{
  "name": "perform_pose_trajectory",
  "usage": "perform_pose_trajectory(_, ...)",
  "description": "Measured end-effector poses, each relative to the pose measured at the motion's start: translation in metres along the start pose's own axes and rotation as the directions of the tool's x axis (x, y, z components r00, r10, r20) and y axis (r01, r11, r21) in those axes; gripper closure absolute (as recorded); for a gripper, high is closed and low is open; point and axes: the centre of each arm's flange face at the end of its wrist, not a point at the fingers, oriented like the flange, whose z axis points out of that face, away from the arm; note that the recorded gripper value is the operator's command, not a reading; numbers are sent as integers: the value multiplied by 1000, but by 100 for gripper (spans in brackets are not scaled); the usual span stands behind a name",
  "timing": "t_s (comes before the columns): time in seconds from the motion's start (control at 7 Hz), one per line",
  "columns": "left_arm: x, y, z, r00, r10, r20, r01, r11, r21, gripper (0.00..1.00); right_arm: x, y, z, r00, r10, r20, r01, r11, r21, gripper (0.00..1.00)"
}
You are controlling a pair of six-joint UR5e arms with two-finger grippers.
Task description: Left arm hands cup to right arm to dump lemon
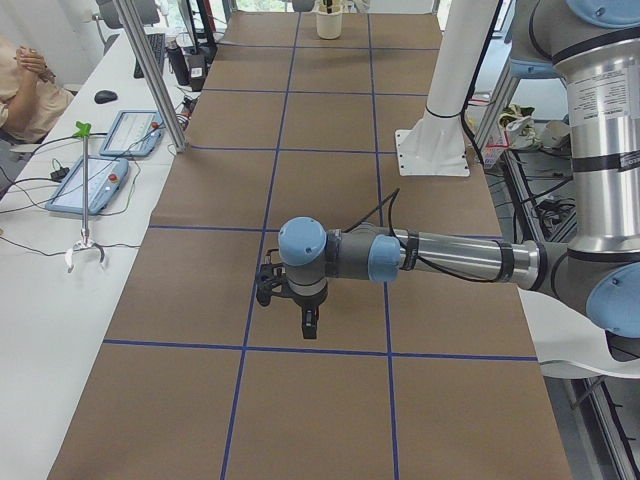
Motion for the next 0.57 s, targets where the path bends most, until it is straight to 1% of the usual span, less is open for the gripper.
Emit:
perform_pose_trajectory(0.29,-14,0,-9,1000,-22,-1,22,999,28,0,0,0,0,1000,-2,-2,2,1000,2,0)
perform_pose_trajectory(0.57,-11,-2,-17,1000,-15,-3,15,999,46,0,1,1,1,1000,-5,-3,5,1000,-1,0)
